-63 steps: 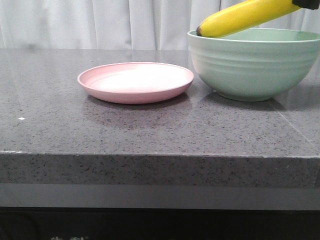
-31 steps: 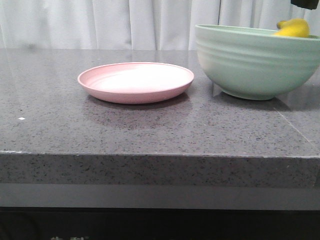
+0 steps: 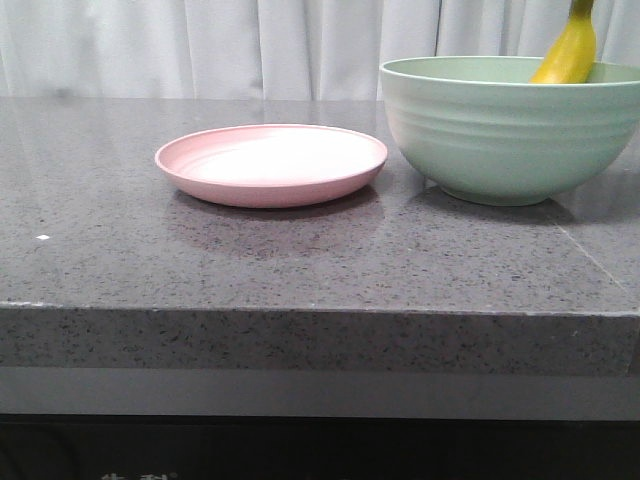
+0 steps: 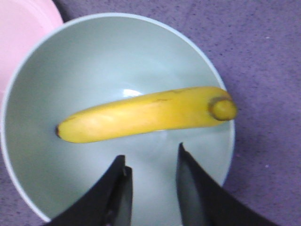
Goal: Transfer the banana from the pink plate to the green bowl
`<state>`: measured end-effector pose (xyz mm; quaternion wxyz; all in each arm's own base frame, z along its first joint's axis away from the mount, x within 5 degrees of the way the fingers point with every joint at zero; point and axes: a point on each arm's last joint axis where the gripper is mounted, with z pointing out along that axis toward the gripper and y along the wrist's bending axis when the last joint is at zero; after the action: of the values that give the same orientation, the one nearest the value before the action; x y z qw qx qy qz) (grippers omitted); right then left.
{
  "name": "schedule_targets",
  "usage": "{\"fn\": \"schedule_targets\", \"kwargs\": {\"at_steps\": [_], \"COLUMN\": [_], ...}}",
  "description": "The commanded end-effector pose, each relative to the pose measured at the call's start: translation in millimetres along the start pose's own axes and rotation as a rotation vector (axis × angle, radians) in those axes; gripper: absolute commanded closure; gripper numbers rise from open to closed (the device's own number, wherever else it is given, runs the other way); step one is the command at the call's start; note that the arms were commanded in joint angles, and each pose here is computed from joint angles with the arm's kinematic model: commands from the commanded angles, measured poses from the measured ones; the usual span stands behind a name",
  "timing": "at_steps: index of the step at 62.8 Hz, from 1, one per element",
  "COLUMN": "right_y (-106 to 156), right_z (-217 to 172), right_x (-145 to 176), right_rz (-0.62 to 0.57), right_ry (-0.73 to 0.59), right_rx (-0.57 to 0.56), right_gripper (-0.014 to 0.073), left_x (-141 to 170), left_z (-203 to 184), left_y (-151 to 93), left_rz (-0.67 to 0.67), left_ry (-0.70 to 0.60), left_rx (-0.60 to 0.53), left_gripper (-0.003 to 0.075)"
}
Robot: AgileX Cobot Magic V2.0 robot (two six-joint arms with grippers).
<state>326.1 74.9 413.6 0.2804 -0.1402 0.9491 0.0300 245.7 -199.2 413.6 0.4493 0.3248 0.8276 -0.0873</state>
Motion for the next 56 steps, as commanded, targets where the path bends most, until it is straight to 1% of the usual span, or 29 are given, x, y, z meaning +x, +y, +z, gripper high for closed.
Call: {"fn": "schedule_targets", "kwargs": {"at_steps": [1,4,5,6,8,14,21,29,34,41,46,55,56], "right_y": [3.8,5.4,5.9,6.2,6.8,6.8,-1.3,-14.0,-18.3,-17.9,-13.4,-7.4,-6.1], "right_z": [-28.0,-29.1,-29.3,-29.9,-31.6,-40.7,-55.4,-69.8,-72.3,-77.7,-82.8,-84.5,-86.9], "right_x": [3.8,3.0,2.5,2.2,1.7,2.9,10.3,29.4,44.7,69.9,95.4,134.6,142.0], "right_rz": [0.058,0.077,0.082,0.089,0.097,0.108,0.141,0.189,0.213,0.228,0.227,0.198,0.192], "right_ry": [-0.03,-0.042,-0.048,-0.053,-0.065,-0.098,-0.153,-0.226,-0.269,-0.343,-0.408,-0.528,-0.557], "right_rx": [-0.048,-0.065,-0.071,-0.074,-0.081,-0.078,-0.058,-0.025,-0.008,0.011,0.018,0.041,0.046], "right_gripper": [0.0551,0.0627,0.0659,0.0673,0.0659,0.0659,0.0659,0.0659,0.0659,0.0659,0.0664,0.0663,0.0663], "left_x": [-16.3,-15.7,-15.3,-15.1,-14.4,-11.2,-6.3,3.6,16.4,37.4,57.2,93.6,97.4], "left_z": [-21.5,-21.1,-21.0,-20.9,-20.6,-21.2,-34.0,-57.5,-73.5,-94.0,-111.0,-127.2,-127.7], "left_y": [9.8,14.6,17.0,18.7,23.6,41.7,67.3,87.2,96.0,99.9,99.5,86.8,85.4], "left_rz": [-0.028,-0.039,-0.047,-0.054,-0.083,-0.168,-0.264,-0.301,-0.324,-0.34,-0.358,-0.381,-0.381], "left_ry": [-0.136,-0.134,-0.133,-0.132,-0.13,-0.126,-0.147,-0.207,-0.25,-0.297,-0.338,-0.404,-0.41], "left_rx": [-0.026,-0.038,-0.043,-0.048,-0.06,-0.107,-0.178,-0.251,-0.296,-0.348,-0.388,-0.406,-0.407], "left_gripper": [0.0561,0.0675,0.0701,0.0741,0.0738,0.0738,0.0738,0.0738,0.0738,0.0738,0.0738,0.0738,0.0738]}}
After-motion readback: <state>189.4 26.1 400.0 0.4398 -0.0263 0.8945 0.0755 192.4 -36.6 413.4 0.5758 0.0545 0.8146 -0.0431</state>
